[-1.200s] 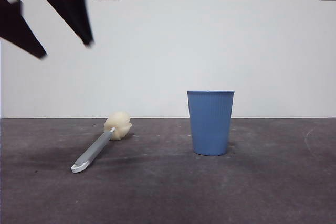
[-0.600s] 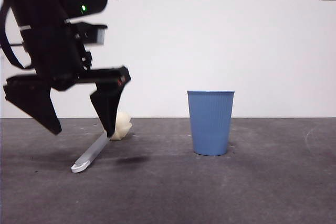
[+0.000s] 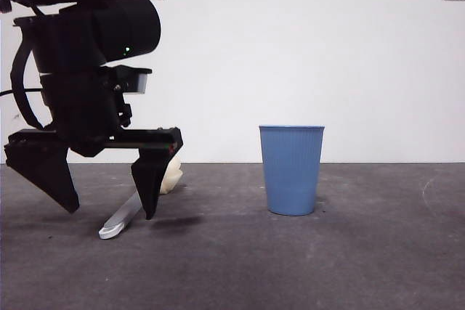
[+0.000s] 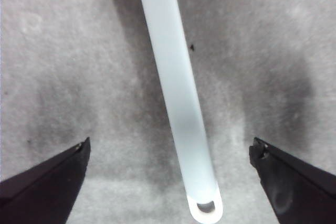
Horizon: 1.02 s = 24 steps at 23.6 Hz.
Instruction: Pick up the cup brush,pick up the cup,insert the brush into the cup,clean the cup,put the cup brush back,put the cup back to the fixed position on the table
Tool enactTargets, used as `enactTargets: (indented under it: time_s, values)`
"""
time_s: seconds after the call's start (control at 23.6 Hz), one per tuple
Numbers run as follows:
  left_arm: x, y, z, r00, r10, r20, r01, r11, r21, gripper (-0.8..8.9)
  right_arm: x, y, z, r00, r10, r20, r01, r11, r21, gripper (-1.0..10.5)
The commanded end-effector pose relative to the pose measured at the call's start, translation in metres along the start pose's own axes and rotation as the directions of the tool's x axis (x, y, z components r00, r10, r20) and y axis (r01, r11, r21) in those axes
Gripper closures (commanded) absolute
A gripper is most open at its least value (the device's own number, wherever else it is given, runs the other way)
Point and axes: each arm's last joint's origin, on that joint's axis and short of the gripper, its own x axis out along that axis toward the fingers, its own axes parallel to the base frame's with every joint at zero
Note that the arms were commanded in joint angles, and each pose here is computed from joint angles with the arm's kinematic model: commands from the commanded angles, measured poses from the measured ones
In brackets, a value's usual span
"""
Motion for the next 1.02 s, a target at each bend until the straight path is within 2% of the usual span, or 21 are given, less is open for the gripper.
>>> enactTargets:
  time_s: [0.04, 0.25, 0.34, 0.38, 0.64, 0.93, 1.02]
  values:
    - [0.0079, -0.0038, -0.0024, 1.0, 0.008, -0.018, -0.008, 1.0, 0.0, 2.52, 0.0005, -0.0001, 0.0012, 1.0, 0.001, 0.009, -0.001, 1.0, 0.004, 3.5]
    - [0.008, -0.0065, -0.0016, 1.0, 0.0, -0.001, 0.0, 1.0, -0.016, 2.7, 0.0005, -0.0001, 0.0018, 1.0, 0.0, 0.014, 0.0, 1.0, 0.001, 3.5]
    - [0.008, -0.0067, -0.0016, 1.0, -0.003, -0.002, 0.003, 1.0, -0.015, 4.54, 0.0005, -0.0001, 0.0019, 1.0, 0.0, 0.015, 0.0, 1.0, 0.001, 3.5]
    - [0.008, -0.0069, -0.0017, 1.0, -0.009, -0.004, 0.009, 1.0, -0.016, 5.0, 0.0005, -0.0001, 0.0018, 1.0, 0.0, 0.014, 0.0, 1.0, 0.001, 3.5]
    - [0.0076, -0.0092, -0.003, 0.999, -0.034, -0.018, 0.032, 0.998, -0.062, 5.05, 0.0004, 0.0, 0.0018, 1.0, 0.001, 0.015, -0.001, 1.0, 0.005, 3.5]
    - [0.0082, -0.0081, -0.0067, 0.998, -0.019, -0.054, 0.013, 0.994, -0.107, 5.07, 0.0004, 0.0, 0.0017, 1.0, 0.002, 0.014, -0.002, 1.0, 0.009, 3.5]
    - [0.0081, -0.0077, -0.0076, 0.998, -0.015, -0.064, 0.009, 0.994, -0.104, 6.05, 0.0004, 0.0, 0.0017, 1.0, 0.002, 0.014, -0.002, 1.0, 0.009, 3.5]
